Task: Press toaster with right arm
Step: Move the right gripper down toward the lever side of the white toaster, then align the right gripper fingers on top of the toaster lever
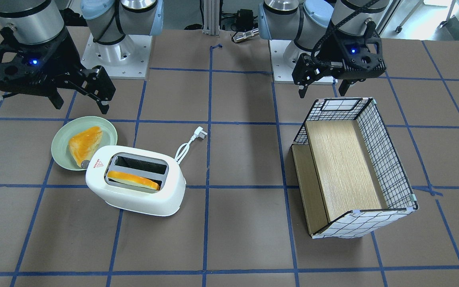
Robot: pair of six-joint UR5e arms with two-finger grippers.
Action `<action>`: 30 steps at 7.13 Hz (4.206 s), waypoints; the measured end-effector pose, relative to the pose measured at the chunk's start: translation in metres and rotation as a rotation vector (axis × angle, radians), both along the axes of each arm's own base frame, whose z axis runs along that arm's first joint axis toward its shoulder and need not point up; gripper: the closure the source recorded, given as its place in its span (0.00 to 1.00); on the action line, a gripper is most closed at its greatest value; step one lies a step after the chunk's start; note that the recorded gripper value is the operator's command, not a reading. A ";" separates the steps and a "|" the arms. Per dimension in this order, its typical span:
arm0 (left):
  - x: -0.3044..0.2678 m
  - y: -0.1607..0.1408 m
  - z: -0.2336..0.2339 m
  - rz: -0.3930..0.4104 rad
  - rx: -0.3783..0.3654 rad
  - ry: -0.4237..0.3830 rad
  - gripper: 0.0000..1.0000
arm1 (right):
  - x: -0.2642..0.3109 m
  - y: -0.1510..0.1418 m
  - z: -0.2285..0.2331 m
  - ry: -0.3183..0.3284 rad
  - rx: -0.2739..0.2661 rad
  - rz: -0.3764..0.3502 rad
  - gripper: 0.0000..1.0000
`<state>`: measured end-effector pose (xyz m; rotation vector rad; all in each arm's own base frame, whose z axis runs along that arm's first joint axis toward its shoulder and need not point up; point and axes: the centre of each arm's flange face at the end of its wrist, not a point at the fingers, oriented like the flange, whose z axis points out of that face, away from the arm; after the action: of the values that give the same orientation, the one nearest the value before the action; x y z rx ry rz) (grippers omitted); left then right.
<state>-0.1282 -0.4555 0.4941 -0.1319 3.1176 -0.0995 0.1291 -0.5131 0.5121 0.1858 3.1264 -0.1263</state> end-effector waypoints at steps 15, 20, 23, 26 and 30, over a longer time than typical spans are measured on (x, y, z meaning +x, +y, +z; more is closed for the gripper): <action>0.000 0.000 0.000 0.000 0.000 0.000 0.00 | -0.192 -0.050 -0.140 -0.543 0.022 0.075 0.93; 0.000 0.000 0.000 0.000 0.000 0.000 0.00 | -0.196 -0.039 -0.199 -0.677 0.069 0.047 0.91; 0.000 0.000 0.000 0.000 0.000 0.000 0.00 | -0.194 -0.044 -0.206 -0.707 0.031 0.051 0.91; 0.000 0.000 0.000 0.000 0.000 0.000 0.00 | -0.193 -0.049 -0.213 -0.744 0.015 0.044 0.91; 0.000 0.000 0.000 0.000 0.000 0.000 0.00 | -0.190 -0.051 -0.221 -0.761 0.030 0.040 0.91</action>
<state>-0.1282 -0.4556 0.4940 -0.1318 3.1176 -0.0991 -0.0613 -0.5639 0.2915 0.1295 2.3727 -0.0014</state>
